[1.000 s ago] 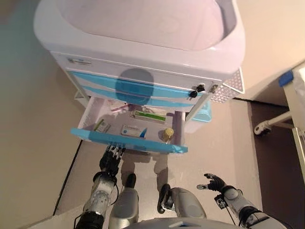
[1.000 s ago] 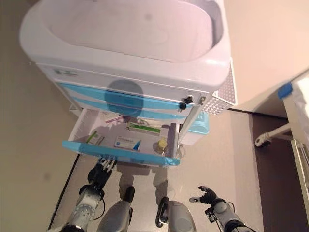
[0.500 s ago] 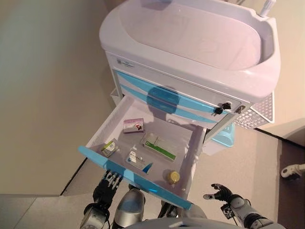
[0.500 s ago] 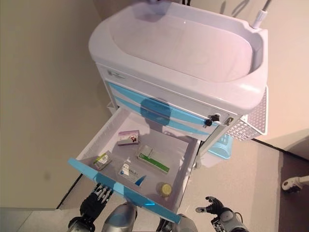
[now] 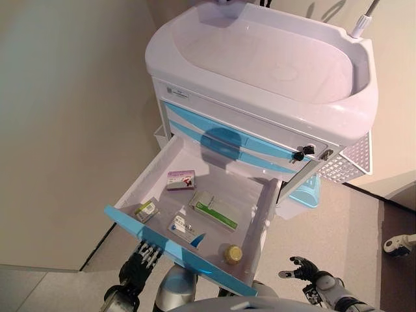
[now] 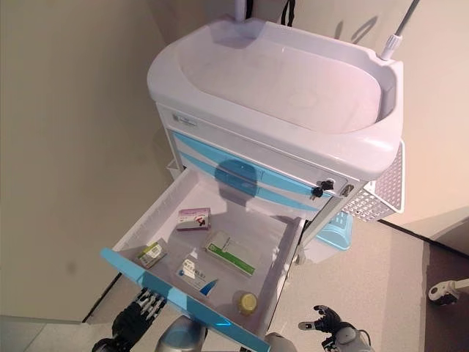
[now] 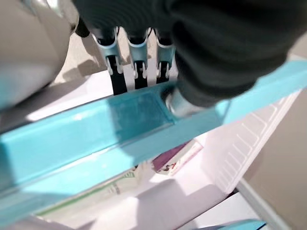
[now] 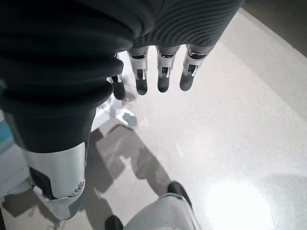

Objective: Open the drawer and pick up the medicine

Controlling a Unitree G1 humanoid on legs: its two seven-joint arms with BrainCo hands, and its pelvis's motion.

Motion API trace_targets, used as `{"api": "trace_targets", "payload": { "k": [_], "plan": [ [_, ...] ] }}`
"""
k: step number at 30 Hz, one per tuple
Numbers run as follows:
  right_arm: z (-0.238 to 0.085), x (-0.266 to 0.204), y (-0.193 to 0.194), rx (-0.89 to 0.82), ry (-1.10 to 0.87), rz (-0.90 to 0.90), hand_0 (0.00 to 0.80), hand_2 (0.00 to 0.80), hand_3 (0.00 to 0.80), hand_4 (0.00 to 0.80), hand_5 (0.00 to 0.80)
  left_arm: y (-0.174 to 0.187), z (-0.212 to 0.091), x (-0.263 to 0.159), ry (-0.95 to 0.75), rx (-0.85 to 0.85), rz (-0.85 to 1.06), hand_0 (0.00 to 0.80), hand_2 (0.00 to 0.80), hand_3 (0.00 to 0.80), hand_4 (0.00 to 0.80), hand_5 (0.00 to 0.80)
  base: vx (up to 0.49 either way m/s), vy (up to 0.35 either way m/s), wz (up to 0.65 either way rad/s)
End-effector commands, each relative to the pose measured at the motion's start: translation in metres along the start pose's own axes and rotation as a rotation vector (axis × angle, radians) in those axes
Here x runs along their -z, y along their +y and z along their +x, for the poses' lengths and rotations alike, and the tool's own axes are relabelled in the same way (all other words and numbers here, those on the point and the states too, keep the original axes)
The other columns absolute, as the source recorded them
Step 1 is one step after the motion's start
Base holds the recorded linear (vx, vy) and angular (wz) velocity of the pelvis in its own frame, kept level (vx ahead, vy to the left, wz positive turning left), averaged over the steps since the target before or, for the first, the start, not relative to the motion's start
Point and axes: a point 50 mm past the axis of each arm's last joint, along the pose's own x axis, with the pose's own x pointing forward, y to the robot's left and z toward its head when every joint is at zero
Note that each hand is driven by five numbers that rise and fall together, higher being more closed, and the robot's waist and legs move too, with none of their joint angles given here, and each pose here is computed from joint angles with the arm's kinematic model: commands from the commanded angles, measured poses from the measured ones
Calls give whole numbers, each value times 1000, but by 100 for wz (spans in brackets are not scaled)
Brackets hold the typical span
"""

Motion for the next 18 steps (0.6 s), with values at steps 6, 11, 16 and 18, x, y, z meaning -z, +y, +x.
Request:
{"api": "trace_targets", "payload": {
  "k": [6, 11, 16, 18],
  "plan": [
    [-8, 21, -39, 100, 59, -11, 0, 0, 0, 0, 0, 41, -26, -64, -217, -83, 406, 0, 0, 0, 0, 0, 9, 20, -2],
    [-8, 19, -39, 99, 44, 11, 0, 0, 0, 0, 0, 66, -18, -40, -83, -222, 489, 0, 0, 0, 0, 0, 18, 48, -30],
    [-7, 14, -37, 93, 24, 19, 0, 0, 0, 0, 0, 95, -14, -12, 80, -392, 534, 0, 0, 0, 0, 0, 14, 48, -7],
    [-6, 12, -35, 89, 18, 16, 0, 0, 0, 0, 0, 105, -17, -1, 150, -455, 548, 0, 0, 0, 0, 0, 25, 38, -24]
  ]
}}
